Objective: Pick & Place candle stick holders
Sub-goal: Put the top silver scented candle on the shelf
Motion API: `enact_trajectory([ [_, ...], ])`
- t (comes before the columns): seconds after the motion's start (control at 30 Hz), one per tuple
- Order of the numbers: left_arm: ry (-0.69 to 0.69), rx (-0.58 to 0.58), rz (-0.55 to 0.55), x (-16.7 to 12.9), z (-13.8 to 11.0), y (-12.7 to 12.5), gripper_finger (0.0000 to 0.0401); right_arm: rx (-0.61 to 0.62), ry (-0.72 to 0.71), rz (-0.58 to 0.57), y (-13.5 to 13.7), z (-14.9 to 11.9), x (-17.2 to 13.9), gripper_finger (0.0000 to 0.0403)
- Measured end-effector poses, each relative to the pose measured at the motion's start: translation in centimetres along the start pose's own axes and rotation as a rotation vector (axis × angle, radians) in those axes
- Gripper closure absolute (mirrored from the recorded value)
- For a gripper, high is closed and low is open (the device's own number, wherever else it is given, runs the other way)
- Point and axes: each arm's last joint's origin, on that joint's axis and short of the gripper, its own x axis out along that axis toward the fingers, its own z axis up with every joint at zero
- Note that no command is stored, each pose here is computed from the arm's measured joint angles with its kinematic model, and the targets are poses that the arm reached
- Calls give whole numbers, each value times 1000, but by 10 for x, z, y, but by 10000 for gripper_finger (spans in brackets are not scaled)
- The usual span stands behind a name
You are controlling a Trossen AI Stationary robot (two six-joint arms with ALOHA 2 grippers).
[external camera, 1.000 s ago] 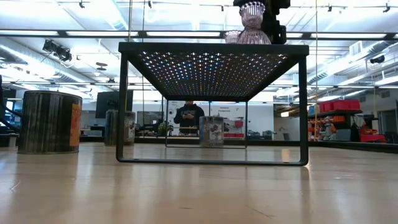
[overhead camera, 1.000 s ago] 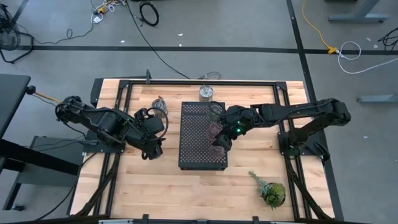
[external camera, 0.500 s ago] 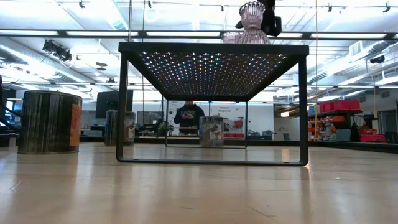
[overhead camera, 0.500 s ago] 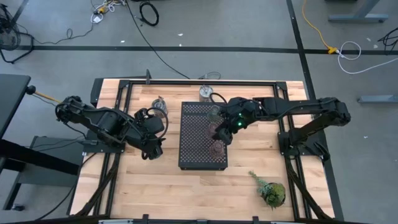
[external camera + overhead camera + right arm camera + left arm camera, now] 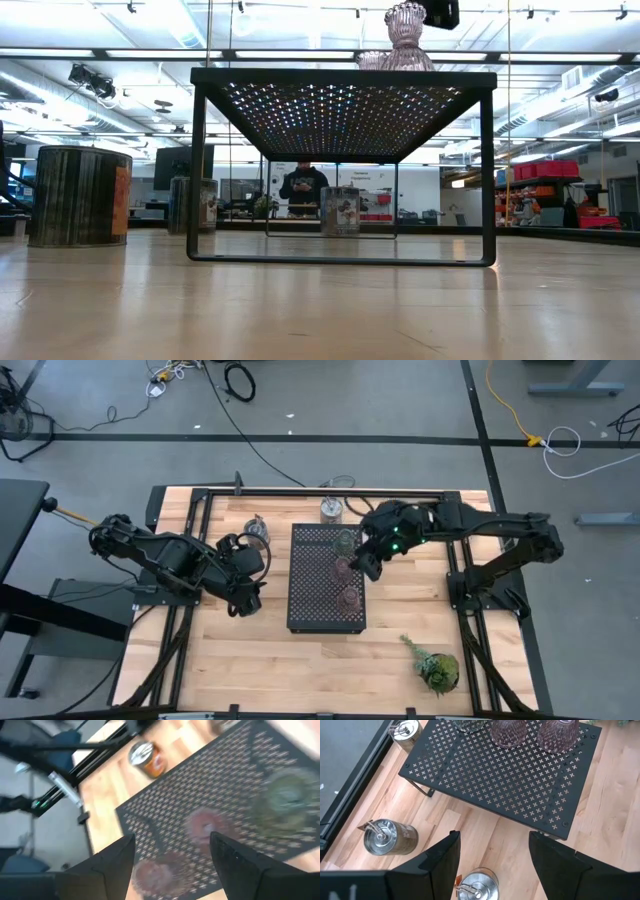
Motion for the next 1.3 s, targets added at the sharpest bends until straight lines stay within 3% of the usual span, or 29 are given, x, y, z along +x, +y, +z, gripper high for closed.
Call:
enact_trajectory([
  [0.27, -13, -4, -9, 0, 1, -1, 163, 68, -81, -223, -30, 15, -10, 147],
  [0.5, -65, -12, -14, 1, 8, -1, 163, 138, -114, -260, -74, 38, -18, 147],
  [0.8, -163, -150, 53, 10, 25, 11, 163, 18, -28, -282, -138, 65, 11, 147],
  [0.93, -184, -258, 73, 14, 32, 19, 163, -89, -58, -196, -144, 73, 14, 147],
  [1.07, -196, -327, 74, 15, 35, 23, 163, -220, -88, -216, -147, 77, 9, 147],
  [1.3, -207, -337, 81, 17, 39, 27, 163, -184, -221, -274, -144, 86, 2, 147],
])
